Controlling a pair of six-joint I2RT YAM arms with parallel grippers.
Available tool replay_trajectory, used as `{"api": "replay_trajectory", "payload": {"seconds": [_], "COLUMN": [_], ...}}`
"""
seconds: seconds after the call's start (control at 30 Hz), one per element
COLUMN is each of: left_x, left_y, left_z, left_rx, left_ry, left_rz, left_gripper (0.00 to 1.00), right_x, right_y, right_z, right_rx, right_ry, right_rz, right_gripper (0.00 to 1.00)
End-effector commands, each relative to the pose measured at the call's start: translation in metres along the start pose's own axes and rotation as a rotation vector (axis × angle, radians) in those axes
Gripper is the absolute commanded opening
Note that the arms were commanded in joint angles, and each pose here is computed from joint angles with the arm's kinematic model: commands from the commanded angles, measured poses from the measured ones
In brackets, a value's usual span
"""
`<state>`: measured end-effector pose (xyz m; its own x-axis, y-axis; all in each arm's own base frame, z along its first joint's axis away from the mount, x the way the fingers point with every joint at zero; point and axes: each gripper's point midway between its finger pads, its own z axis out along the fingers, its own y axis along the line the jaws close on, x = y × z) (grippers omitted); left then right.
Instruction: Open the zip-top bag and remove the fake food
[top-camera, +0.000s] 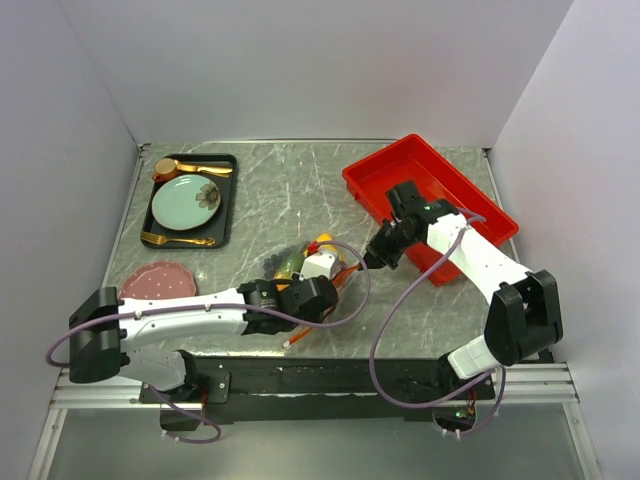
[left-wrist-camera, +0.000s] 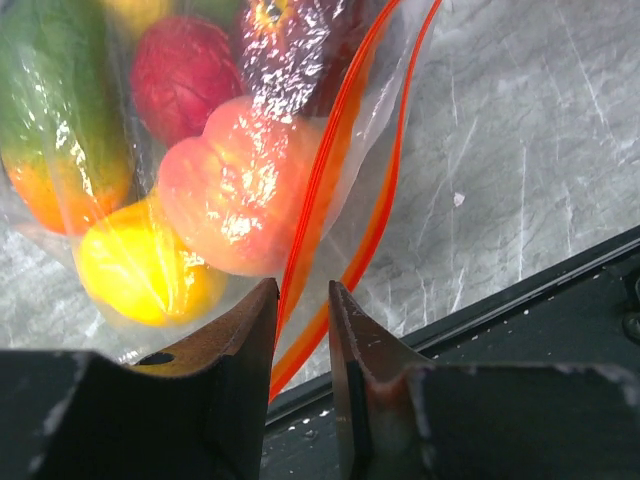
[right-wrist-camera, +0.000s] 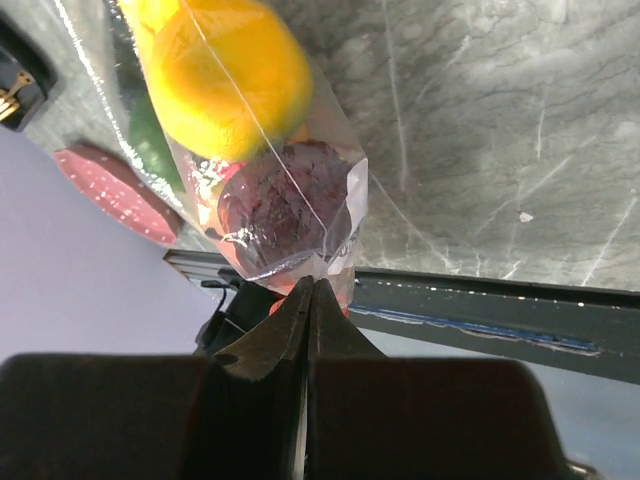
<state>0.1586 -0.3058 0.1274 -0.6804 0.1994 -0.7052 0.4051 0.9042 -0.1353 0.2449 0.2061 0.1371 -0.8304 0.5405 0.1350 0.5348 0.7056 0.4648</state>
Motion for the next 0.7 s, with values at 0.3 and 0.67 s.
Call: {"api": "replay_trajectory", "payload": {"seconds": [0.3, 0.67], "left_x": [-0.031, -0.029], "left_y": [-0.019, -0.015], "left_z": [0.006, 0.013], "left_rx": [0.091, 0.066], "left_ry": [-0.043, -0.046], "left_rz": [0.062, 0.076], "left_gripper": [0.32, 0.33], "right_x": [0.004, 0.005], "right_y": [0.020, 0.027], "right_z": [-0.022, -0.028], "right_rx": [-0.097, -0.108], "right_ry": [-0.054, -0.054], "right_rz": [-0.051, -0.058], "right_gripper": [0.00, 0.00]}}
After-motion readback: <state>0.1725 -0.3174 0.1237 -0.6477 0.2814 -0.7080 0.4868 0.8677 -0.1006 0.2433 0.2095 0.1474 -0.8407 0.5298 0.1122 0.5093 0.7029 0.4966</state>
